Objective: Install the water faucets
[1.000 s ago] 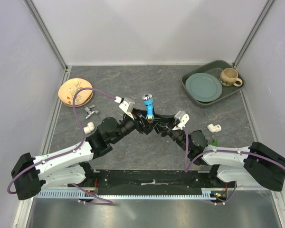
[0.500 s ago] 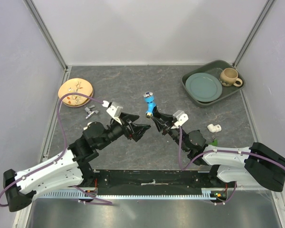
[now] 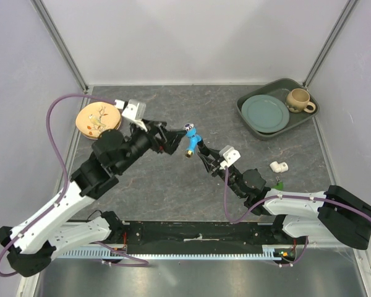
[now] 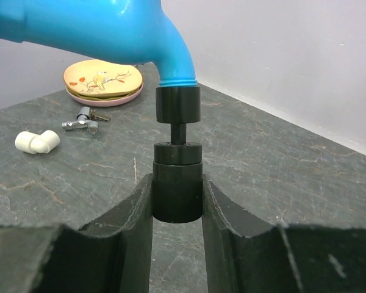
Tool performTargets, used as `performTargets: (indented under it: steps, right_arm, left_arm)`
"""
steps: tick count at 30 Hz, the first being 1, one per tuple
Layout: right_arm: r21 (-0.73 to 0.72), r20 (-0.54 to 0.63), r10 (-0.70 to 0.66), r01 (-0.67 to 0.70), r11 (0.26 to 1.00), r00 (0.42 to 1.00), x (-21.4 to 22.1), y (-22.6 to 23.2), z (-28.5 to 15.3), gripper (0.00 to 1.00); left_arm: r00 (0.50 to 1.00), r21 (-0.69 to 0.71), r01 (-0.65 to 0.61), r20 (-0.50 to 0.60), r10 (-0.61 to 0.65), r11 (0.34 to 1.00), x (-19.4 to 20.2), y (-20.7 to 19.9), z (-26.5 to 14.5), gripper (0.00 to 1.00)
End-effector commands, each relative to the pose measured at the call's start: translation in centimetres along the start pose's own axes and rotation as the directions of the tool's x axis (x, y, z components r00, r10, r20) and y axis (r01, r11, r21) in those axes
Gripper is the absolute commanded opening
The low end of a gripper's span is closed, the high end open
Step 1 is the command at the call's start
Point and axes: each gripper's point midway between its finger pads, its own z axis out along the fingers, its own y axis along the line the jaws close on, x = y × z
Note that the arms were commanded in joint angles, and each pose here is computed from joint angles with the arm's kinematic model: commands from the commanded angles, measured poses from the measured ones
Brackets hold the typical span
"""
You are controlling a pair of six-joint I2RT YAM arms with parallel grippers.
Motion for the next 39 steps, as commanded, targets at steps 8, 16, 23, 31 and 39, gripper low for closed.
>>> performTargets:
  steps: [8,16,23,31,39]
  right_arm:
    - [-0.001,0.086,0.006,-0.006,1.000,0.996,-2.9,0.1,1.2,0.00]
    - [-0.016,0.084,0.017,-0.015,1.000,0.996,-2.8,0.5,1.6,0.00]
    - [-0.012,0.090,0.027,-0.026,1.000,0.996,-2.9,0.5,1.9,0.00]
    - [-0.004,0.100,0.042,-0.042,0.999,0.994,-3.3,0.4,2.0,0.00]
    - [-0.089,0.108,0.092,-0.083,0.993,0.990,-4.5,1.8,1.8,0.00]
  left_arm:
    - [0.992,-0.085,0.016,-0.120,-0.026,0.996,0.4,1.3,5.5,0.92]
    - [0.981,-0.070,0.061,-0.182,-0.073,0.996,3.2,1.2,6.3,0.88]
    - [0.968,-0.025,0.109,-0.225,-0.112,0.994,4.7,0.4,6.5,0.77]
    - [0.965,-0.040,0.097,-0.240,-0.104,0.995,5.7,1.0,6.5,0.66]
    - [0.989,0.000,0.052,-0.136,-0.051,0.999,4.0,1.1,5.7,0.14]
